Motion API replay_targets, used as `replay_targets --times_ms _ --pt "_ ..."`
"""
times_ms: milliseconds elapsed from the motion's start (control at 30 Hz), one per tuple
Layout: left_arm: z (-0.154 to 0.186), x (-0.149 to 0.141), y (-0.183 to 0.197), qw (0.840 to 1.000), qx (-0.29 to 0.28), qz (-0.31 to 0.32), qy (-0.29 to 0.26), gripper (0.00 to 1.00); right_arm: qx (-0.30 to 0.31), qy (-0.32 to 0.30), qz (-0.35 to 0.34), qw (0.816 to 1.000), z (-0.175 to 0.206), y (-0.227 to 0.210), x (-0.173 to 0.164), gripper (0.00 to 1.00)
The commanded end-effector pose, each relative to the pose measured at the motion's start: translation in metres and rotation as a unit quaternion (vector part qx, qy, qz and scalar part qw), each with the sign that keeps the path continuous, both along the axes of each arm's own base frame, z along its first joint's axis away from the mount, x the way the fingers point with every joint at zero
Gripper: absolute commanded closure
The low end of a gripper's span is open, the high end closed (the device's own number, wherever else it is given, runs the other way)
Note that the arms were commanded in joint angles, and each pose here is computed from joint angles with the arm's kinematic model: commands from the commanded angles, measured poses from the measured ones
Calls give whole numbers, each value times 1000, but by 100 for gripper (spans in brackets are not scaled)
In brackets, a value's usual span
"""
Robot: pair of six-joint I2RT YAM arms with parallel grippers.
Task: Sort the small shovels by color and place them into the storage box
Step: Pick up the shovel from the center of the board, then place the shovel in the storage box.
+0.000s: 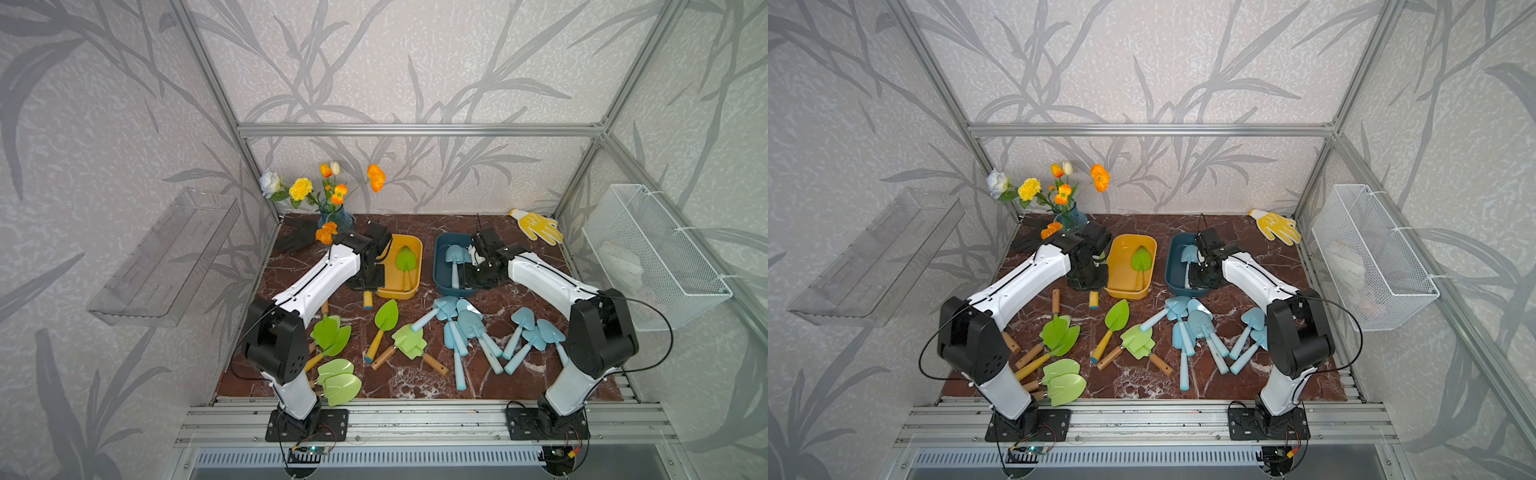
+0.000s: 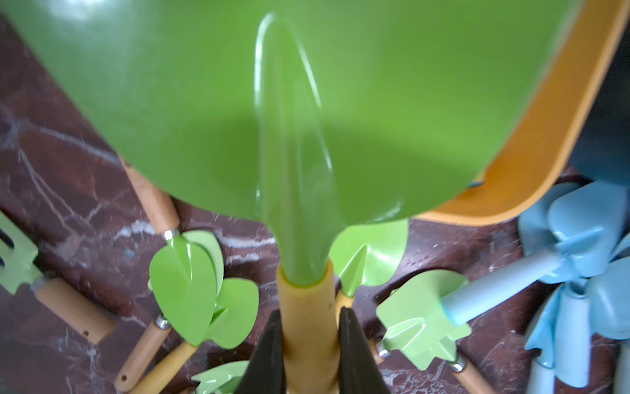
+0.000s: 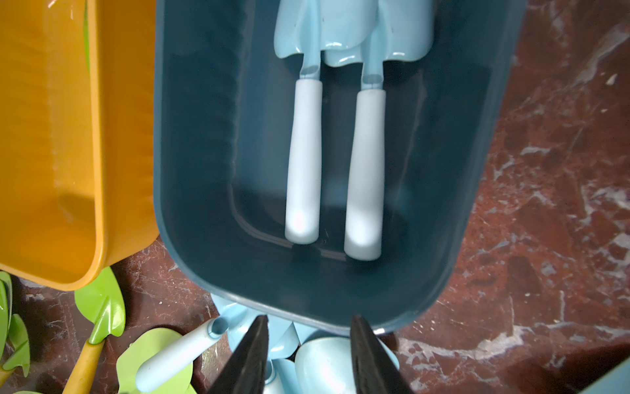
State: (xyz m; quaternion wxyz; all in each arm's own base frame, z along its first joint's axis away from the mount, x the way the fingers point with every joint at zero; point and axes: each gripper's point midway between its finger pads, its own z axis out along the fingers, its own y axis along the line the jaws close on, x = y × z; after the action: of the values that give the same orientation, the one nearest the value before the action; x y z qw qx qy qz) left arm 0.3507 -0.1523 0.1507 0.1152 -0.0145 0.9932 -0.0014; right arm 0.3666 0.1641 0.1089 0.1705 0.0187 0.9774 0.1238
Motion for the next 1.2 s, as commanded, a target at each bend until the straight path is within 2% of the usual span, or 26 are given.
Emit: replay_targets --times_ms 0,167,300,533,700,800,867,967,1167 --pt "-24 21 -18 998 -2 -37 44 100 -17 -18 1 1000 17 -11 -12 59" --pt "-50 61 -48 996 -22 -51 65 100 -39 -25 -6 999 22 -27 -29 58" --pt "-67 86 -58 997 -21 -52 59 100 -44 -29 -14 998 26 -36 -43 59" --pt "-97 99 -74 995 -41 -54 75 99 -53 -23 -32 998 23 -50 -63 59" --pt "-113 95 -78 993 -48 -50 95 74 -62 -22 -38 997 22 -56 -70 59" --pt "-114 93 -77 993 -48 -49 101 66 -63 -21 -38 997 23 -57 -71 59" --pt "-111 92 -77 993 -49 -49 100 57 -61 -20 -39 997 22 -56 -72 59" --pt "-99 91 -79 993 -56 -50 94 54 -59 -17 -40 997 21 -56 -73 58" --pt "-48 86 -83 995 -81 -37 48 46 -46 8 -31 998 8 -51 -83 56"
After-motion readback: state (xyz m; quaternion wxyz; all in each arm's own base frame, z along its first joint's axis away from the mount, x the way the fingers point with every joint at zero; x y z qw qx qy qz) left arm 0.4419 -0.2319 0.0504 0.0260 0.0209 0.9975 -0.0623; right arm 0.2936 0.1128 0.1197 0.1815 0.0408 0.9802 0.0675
